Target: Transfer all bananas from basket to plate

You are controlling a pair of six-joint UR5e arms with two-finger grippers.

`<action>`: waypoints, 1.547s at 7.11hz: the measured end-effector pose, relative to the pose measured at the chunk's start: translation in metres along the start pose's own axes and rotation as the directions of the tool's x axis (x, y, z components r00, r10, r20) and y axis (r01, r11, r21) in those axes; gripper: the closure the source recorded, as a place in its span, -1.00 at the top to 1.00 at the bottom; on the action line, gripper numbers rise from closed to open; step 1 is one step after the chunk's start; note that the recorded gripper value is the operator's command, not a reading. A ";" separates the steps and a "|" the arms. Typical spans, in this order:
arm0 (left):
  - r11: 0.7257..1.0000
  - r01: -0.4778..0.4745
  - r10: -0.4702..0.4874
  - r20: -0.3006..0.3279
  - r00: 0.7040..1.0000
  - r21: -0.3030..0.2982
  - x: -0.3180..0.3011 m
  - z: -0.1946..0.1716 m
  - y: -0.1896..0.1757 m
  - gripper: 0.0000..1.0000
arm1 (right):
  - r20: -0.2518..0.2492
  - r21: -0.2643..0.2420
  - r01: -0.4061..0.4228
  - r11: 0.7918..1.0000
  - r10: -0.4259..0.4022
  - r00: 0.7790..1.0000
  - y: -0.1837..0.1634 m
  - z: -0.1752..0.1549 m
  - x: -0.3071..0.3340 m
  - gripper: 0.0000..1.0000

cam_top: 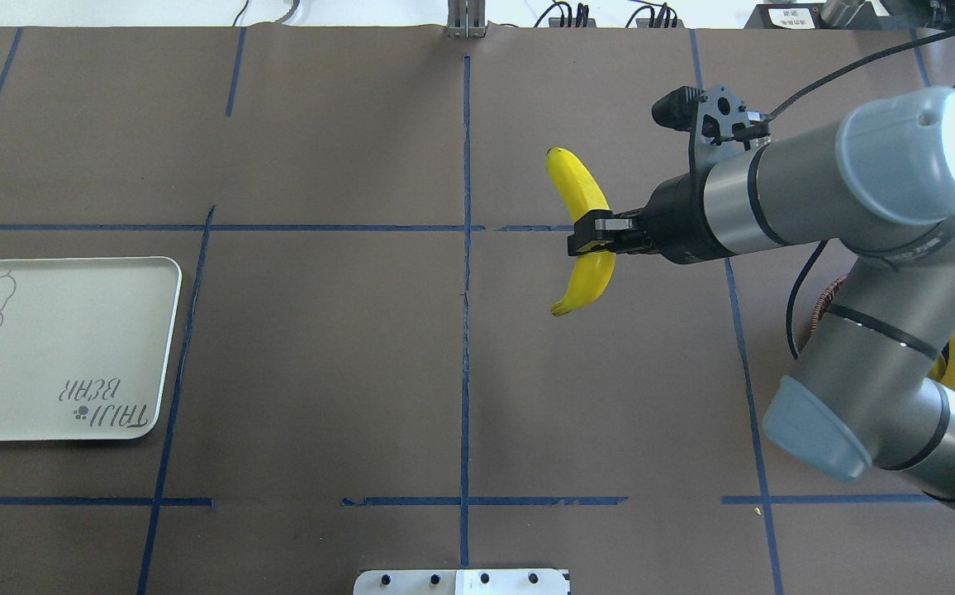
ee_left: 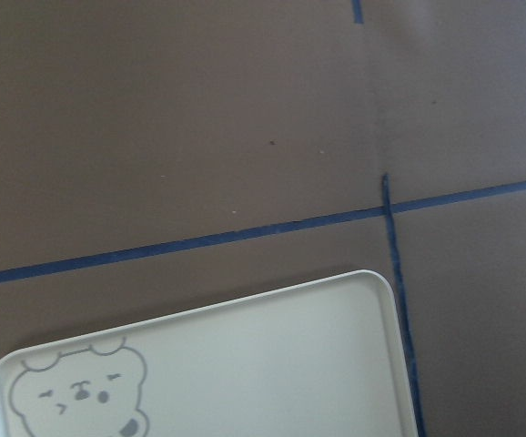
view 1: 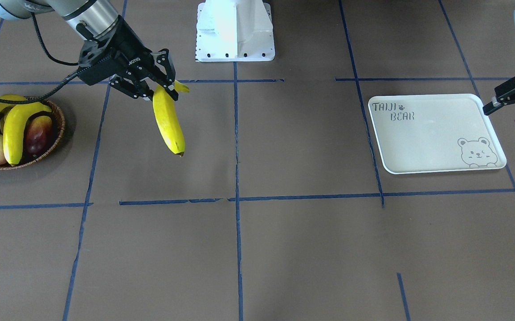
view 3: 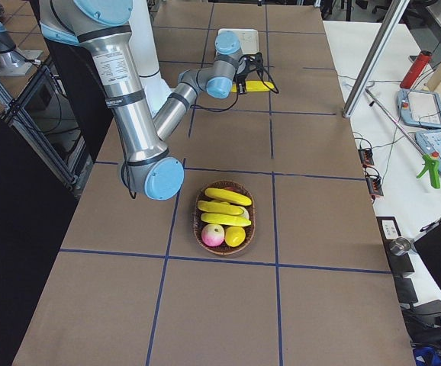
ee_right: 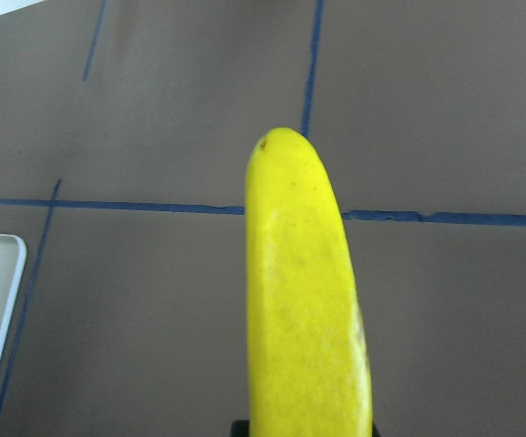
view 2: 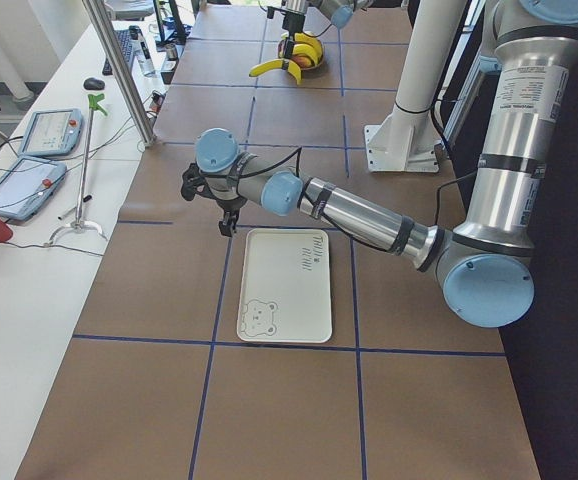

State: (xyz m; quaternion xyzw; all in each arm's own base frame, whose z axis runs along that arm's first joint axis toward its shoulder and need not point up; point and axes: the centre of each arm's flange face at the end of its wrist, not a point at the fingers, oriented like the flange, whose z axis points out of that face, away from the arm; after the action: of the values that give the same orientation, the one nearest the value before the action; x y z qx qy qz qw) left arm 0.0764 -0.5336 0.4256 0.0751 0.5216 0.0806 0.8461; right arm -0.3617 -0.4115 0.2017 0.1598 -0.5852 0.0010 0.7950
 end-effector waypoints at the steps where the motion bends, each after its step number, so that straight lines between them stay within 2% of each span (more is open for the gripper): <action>1: 1.000 -0.004 0.004 -0.028 1.000 -0.009 0.035 0.016 -0.012 1.00 | 0.072 0.038 0.046 0.998 -0.049 0.996 0.014 0.019 -0.008 -0.98; 2: 0.999 0.023 -0.025 -0.056 0.998 -0.028 0.078 0.032 -0.025 1.00 | 0.128 0.065 0.057 0.996 -0.065 0.990 0.029 0.033 -0.016 -0.98; 3: 0.997 0.067 -0.070 -0.083 0.994 -0.039 0.120 0.043 -0.037 1.00 | 0.167 0.076 0.026 0.997 -0.038 0.985 0.041 0.041 -0.028 -0.99; 5: 0.983 0.178 -0.181 -0.126 0.975 -0.041 0.179 0.049 -0.055 1.00 | 0.220 0.082 -0.025 0.996 0.006 0.976 0.061 0.051 -0.059 -0.97; 9: 0.943 0.322 -0.332 -0.166 0.929 -0.080 0.247 0.059 -0.075 1.00 | 0.270 0.153 -0.048 0.987 0.005 0.963 0.101 0.068 -0.117 -0.98; 11: 0.906 0.418 -0.423 -0.199 0.884 -0.068 0.286 0.088 -0.060 1.00 | 0.259 0.182 -0.060 0.981 0.011 0.966 0.106 0.075 -0.124 -1.00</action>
State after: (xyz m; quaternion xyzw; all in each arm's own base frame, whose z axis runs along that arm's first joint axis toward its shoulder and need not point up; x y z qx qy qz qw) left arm 0.2855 -0.5340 0.2028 -0.0583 0.6104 -0.0910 0.7847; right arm -0.4909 -0.3075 0.1325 0.2225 -0.6832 0.0498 0.6937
